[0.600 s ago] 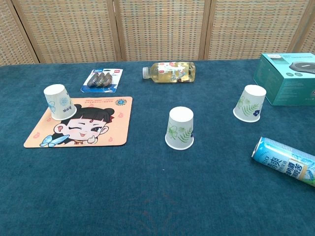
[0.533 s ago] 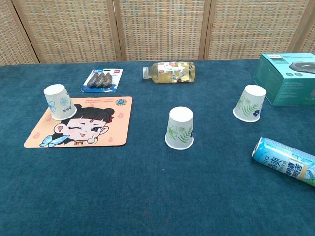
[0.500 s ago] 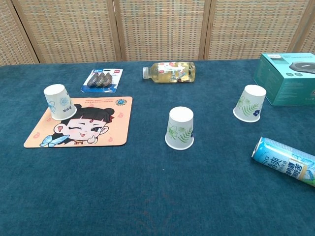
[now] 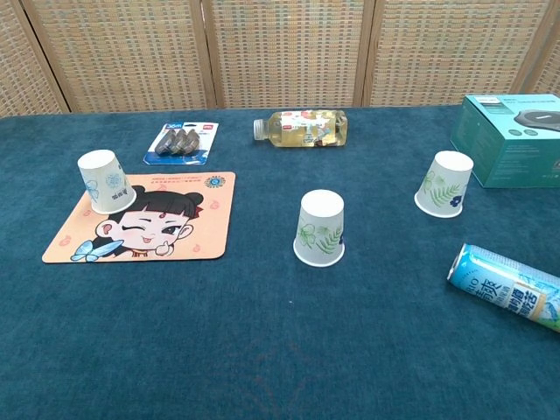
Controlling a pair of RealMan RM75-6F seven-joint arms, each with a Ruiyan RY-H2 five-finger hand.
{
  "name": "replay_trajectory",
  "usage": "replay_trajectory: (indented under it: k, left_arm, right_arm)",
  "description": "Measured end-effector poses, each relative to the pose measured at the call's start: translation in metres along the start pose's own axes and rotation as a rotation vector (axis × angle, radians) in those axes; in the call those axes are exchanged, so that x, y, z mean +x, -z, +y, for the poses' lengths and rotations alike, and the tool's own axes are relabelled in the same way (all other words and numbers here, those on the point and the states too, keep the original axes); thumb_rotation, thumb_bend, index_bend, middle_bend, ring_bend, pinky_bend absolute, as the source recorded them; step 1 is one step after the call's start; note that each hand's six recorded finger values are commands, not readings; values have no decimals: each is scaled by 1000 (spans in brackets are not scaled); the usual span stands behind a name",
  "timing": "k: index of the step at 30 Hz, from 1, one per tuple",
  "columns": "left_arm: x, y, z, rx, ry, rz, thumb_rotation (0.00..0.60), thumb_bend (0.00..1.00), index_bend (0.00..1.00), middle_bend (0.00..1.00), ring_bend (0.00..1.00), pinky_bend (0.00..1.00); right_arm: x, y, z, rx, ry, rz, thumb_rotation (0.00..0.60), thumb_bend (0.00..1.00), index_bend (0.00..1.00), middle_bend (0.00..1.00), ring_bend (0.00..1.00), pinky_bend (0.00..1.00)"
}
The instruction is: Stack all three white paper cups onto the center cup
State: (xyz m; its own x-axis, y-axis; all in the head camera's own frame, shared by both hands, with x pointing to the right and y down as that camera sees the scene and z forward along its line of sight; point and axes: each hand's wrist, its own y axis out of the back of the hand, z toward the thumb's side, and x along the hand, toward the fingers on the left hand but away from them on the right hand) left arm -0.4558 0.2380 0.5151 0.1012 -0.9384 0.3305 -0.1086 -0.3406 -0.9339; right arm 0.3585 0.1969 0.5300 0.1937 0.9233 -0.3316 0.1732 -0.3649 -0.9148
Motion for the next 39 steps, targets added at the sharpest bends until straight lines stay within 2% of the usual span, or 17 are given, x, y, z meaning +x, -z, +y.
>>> replay_trajectory:
  k: [4,10,15,20,27,35,39]
  left_arm:
    - [5,2,-2,8,-6,14,600,112,0,0,0,0]
    - [11,6,-5,13,-5,37,600,111,0,0,0,0]
    - [18,10,-11,21,18,63,600,112,0,0,0,0]
    - [24,14,-11,15,22,85,600,112,0,0,0,0]
    - [28,17,-13,14,34,96,600,112,0,0,0,0]
    - [30,19,-14,15,40,105,600,112,0,0,0,0]
    - [31,19,-15,19,43,107,600,111,0,0,0,0]
  right_arm:
    - [-38,-17,-17,-31,-92,88,600,0,34,43,0,1]
    - [-100,-34,-47,-20,-226,152,600,17,86,113,0,69]
    - [-152,-37,-75,-9,-265,120,600,85,118,127,0,105]
    - [-180,-33,-97,-13,-281,62,600,137,161,157,12,154]
    - [-201,-27,-123,8,-312,11,600,201,230,224,70,239]
    - [-210,-12,-138,69,-329,-36,600,310,298,289,150,382]
    - [-212,-5,-142,107,-326,-48,600,373,396,382,247,494]
